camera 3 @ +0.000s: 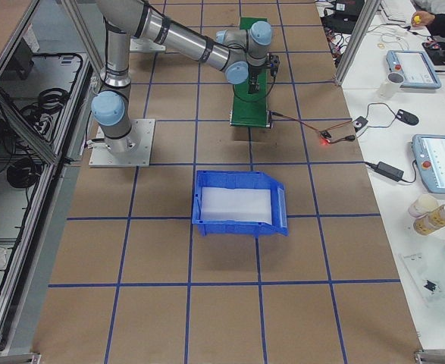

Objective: Move capacitor from left to right

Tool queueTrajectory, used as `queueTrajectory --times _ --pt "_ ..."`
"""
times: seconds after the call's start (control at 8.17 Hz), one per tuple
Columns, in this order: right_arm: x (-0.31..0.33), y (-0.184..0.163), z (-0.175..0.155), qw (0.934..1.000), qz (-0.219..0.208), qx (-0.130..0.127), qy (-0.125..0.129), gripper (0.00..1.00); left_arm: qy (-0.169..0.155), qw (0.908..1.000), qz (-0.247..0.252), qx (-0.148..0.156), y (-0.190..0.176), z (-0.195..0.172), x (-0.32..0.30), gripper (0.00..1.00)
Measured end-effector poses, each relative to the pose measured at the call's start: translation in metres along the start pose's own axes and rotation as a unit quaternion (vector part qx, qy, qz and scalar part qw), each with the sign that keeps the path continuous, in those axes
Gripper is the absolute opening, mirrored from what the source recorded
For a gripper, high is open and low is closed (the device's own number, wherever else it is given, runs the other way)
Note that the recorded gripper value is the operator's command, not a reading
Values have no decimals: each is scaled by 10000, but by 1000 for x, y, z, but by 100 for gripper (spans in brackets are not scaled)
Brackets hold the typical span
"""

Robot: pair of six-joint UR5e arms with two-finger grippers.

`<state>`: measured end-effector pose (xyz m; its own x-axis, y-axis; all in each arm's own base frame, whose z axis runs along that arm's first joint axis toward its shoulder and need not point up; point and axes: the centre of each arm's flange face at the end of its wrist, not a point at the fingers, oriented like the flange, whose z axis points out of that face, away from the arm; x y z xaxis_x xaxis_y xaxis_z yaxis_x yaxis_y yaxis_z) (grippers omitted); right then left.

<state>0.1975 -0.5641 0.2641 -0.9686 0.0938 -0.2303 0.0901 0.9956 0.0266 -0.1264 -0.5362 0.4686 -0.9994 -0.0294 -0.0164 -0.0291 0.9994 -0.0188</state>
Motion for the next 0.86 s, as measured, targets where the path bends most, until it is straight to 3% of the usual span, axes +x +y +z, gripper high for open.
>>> queueTrajectory --times 0.12,0.24,0.61,0.86 --pt "3 -2 5 9999 -4 -21 106 22 1 10000 -2 14 1 -1 0 100" --pt "7 -3 9 9996 -18 -18 284 0 0 10000 -3 20 1 -2 0 100" --pt "15 -10 1 9967 -265 93 758 0 1 10000 3 29 2 -3 0 100" --pt "25 -20 -31 9930 -427 226 1077 0 3 10000 -2 43 2 -5 -1 100"
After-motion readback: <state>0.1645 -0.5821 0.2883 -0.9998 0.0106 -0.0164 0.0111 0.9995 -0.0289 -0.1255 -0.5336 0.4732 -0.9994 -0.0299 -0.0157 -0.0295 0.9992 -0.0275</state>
